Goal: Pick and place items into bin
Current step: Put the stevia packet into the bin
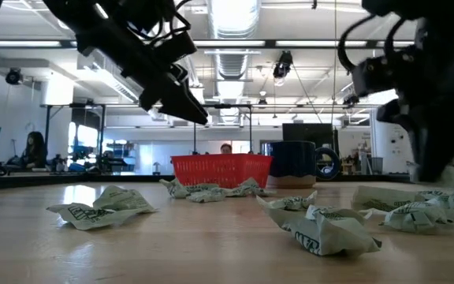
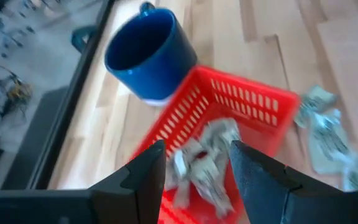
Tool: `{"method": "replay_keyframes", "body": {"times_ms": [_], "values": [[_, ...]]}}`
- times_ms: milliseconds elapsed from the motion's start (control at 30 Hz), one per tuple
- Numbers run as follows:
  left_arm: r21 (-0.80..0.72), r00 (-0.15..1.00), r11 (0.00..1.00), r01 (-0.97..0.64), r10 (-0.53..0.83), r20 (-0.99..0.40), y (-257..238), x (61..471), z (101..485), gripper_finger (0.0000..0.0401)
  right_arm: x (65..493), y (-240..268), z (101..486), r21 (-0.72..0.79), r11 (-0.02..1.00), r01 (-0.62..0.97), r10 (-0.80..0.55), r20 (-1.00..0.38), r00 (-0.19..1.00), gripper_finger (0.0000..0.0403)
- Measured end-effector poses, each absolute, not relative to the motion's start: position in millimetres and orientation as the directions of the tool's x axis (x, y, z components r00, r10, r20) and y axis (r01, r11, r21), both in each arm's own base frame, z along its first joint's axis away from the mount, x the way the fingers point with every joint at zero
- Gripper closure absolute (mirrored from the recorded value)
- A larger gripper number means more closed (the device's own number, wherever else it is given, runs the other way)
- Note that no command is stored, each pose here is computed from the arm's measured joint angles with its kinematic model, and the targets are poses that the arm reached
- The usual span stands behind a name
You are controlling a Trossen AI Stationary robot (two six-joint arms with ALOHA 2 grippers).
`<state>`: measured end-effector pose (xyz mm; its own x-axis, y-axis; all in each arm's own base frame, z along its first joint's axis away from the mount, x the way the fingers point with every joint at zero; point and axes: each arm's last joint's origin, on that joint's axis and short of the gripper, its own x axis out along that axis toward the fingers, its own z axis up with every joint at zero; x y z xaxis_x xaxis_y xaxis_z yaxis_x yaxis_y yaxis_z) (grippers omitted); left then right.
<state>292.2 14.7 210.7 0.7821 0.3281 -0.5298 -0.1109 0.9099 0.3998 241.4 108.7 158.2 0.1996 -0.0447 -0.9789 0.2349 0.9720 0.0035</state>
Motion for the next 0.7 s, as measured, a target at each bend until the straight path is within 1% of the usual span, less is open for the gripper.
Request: {"method": "replay_keyframes", "body": {"times_ms": [133, 233, 333, 400, 467, 567, 700], "values": [[0.351, 0.749, 0.929, -0.114, 0.313, -0.584, 8.9, 277.9, 217.2, 0.0236, 252.8, 110.6, 172.3, -0.072, 0.984, 0.162, -0.117, -0.950, 0.289, 0.0394], [0.303, 0.730, 0.944, -0.130, 0.298, -0.615, 3.5, 266.8, 222.8, 0.0236, 262.2, 109.6, 184.0, -0.194, 0.972, 0.131, -0.230, -0.896, 0.381, 0.0394], [0.266, 0.720, 0.956, -0.120, 0.269, -0.640, -5.0, 256.4, 225.2, 0.0236, 274.0, 107.3, 192.8, -0.341, 0.929, 0.146, -0.366, -0.781, 0.507, 0.0394], [0.238, 0.725, 0.967, -0.095, 0.230, -0.649, -11.5, 251.2, 223.4, 0.0236, 282.6, 105.7, 197.1, -0.413, 0.894, 0.174, -0.431, -0.687, 0.585, 0.0394], [0.215, 0.727, 0.975, -0.050, 0.183, -0.662, -17.3, 246.1, 220.6, 0.0236, 290.4, 103.8, 200.0, -0.456, 0.870, 0.188, -0.460, -0.611, 0.644, 0.0394], [0.170, 0.731, 0.985, -0.006, 0.120, -0.671, -25.2, 241.0, 217.9, 0.0236, 300.2, 99.2, 202.8, -0.489, 0.850, 0.198, -0.469, -0.527, 0.709, 0.0394], [0.107, 0.725, 0.989, 0.098, 0.003, -0.689, -36.9, 237.0, 213.9, 0.0236, 308.7, 86.1, 204.1, -0.504, 0.833, 0.230, -0.486, -0.467, 0.739, 0.0394]]}}
